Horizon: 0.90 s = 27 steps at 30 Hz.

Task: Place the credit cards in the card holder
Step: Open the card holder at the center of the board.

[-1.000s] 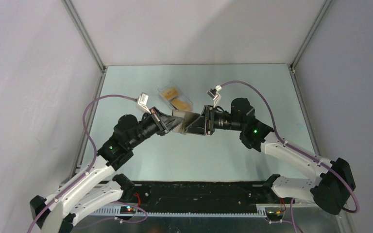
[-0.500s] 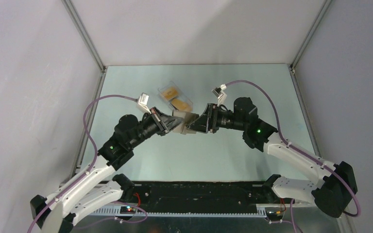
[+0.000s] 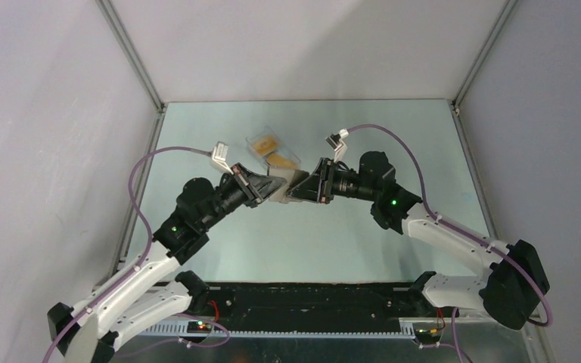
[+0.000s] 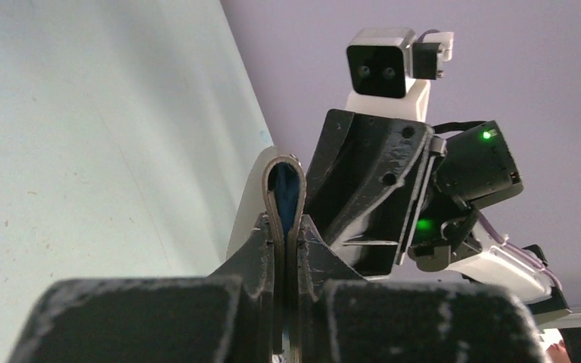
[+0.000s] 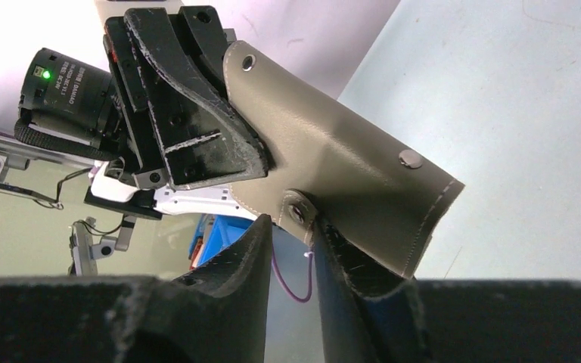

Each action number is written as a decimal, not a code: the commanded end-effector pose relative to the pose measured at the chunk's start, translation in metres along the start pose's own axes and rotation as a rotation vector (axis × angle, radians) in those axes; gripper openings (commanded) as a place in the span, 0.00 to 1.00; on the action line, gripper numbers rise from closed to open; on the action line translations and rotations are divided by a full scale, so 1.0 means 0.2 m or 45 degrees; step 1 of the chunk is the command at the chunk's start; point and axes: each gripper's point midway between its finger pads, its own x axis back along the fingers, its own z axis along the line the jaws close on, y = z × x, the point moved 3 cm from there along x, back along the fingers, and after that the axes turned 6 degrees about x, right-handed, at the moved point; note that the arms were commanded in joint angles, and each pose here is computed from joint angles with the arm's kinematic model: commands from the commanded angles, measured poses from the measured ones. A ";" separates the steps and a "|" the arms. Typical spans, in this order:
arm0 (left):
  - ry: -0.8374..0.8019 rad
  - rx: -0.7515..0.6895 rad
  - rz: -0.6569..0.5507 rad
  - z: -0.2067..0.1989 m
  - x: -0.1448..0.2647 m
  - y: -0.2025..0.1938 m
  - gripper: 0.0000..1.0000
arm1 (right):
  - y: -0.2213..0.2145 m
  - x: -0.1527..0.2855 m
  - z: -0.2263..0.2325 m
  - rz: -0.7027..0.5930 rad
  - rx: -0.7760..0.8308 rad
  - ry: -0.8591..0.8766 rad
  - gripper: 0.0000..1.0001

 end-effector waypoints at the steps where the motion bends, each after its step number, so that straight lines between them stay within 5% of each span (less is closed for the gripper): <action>1: -0.113 0.058 0.061 -0.09 -0.02 -0.04 0.00 | 0.03 -0.03 0.22 -0.042 0.119 0.235 0.24; 9: -0.014 0.146 0.044 0.02 -0.07 -0.06 0.00 | -0.03 0.01 0.37 -0.045 0.379 0.363 0.00; 14: 0.117 0.186 0.006 0.12 -0.08 -0.06 0.00 | -0.09 0.04 0.43 0.024 0.526 0.411 0.00; 19: 0.228 0.148 -0.059 0.16 -0.05 0.00 0.00 | -0.17 0.14 0.37 0.145 0.643 0.319 0.17; 22: 0.227 0.112 -0.087 0.13 -0.02 0.04 0.00 | -0.22 0.24 0.30 0.217 0.746 0.180 0.42; 27: 0.211 0.034 -0.045 0.10 0.01 0.05 0.00 | -0.15 0.44 0.31 0.092 0.894 0.021 0.75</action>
